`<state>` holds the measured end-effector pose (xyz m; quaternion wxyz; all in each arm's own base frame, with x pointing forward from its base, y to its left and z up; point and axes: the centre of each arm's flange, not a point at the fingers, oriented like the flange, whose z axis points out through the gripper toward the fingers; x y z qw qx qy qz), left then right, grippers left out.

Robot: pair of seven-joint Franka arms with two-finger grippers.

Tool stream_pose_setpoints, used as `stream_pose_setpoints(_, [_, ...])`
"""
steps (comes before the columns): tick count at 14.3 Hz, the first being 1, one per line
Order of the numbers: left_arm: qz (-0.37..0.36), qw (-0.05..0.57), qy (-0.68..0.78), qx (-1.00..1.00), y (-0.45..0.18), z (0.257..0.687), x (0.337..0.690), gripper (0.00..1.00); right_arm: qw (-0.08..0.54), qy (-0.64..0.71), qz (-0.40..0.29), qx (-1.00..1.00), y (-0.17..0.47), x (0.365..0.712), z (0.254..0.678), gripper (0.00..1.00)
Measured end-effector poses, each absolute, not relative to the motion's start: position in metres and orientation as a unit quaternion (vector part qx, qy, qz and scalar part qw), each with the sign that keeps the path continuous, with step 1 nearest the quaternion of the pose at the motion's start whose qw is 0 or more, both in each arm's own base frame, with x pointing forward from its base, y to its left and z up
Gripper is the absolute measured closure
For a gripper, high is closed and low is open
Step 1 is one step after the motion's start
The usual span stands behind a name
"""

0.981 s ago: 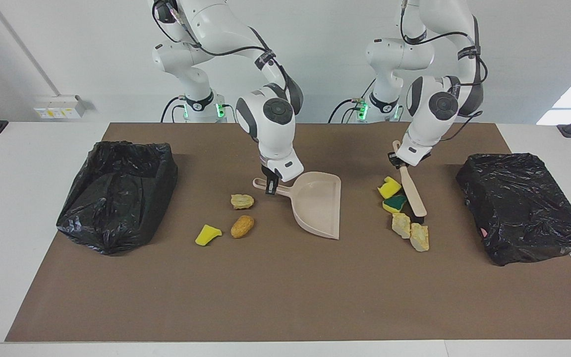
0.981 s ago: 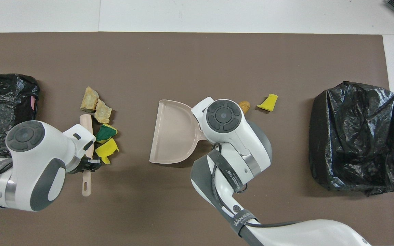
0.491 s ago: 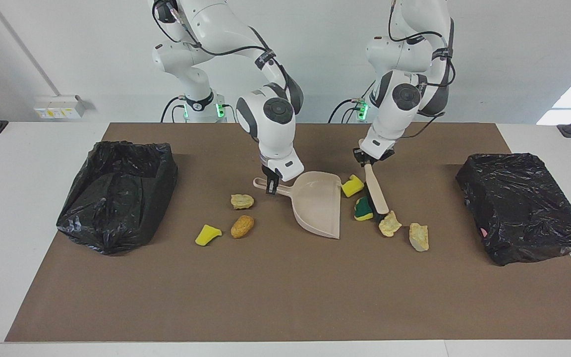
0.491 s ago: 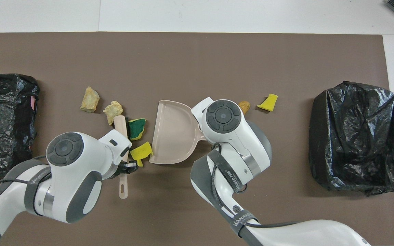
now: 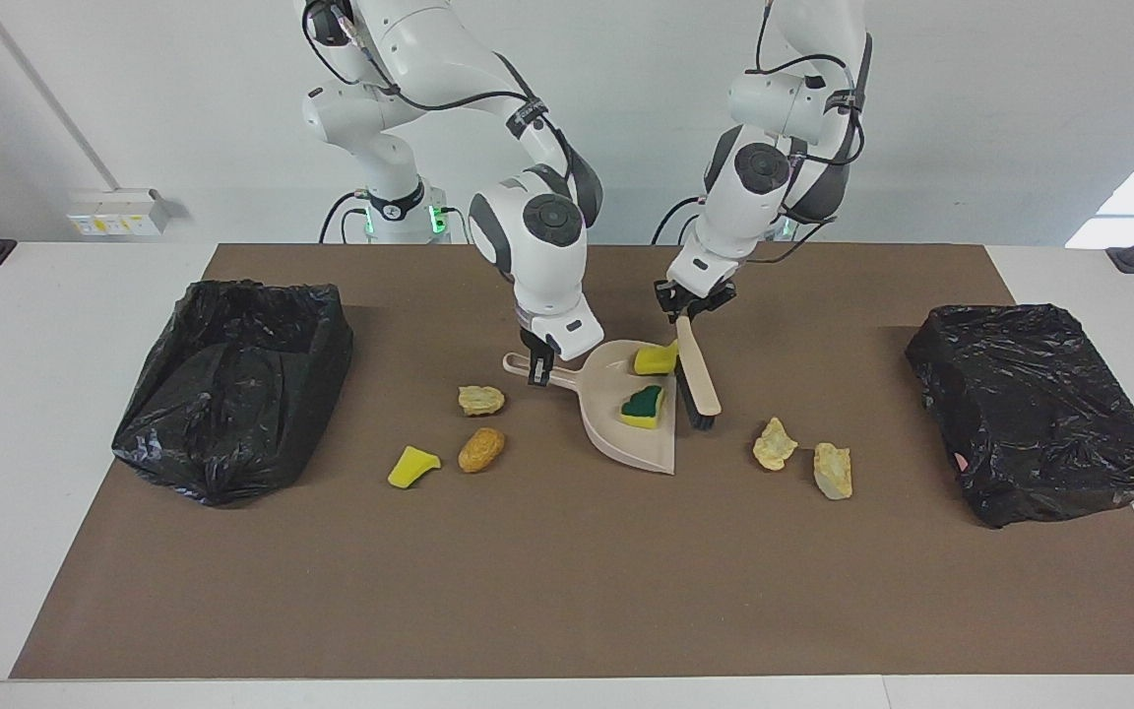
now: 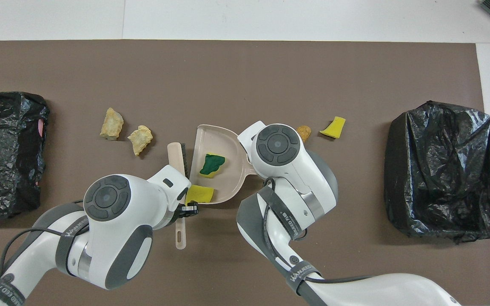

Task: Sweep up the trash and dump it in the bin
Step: 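Sweep sponge pieces into the dustpan with the left gripper's brush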

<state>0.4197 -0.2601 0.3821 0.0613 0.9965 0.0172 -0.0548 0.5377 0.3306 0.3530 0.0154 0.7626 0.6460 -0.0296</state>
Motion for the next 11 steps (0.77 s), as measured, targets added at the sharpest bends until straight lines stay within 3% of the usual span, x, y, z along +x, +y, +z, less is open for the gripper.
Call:
stream_pose_setpoints(5, [-0.079, 0.044, 0.039, 0.995, -0.222, 0.428, 0.453, 0.74, 0.015, 0.646, -0.03, 0.763, 0.331, 0.538, 0.353, 0.69])
stream_pose_setpoints(11, [-0.033, -0.041, 0.006, 0.999, -0.109, 0.428, 0.498, 0.74, 0.015, 0.646, -0.03, 0.763, 0.331, 0.538, 0.353, 0.69])
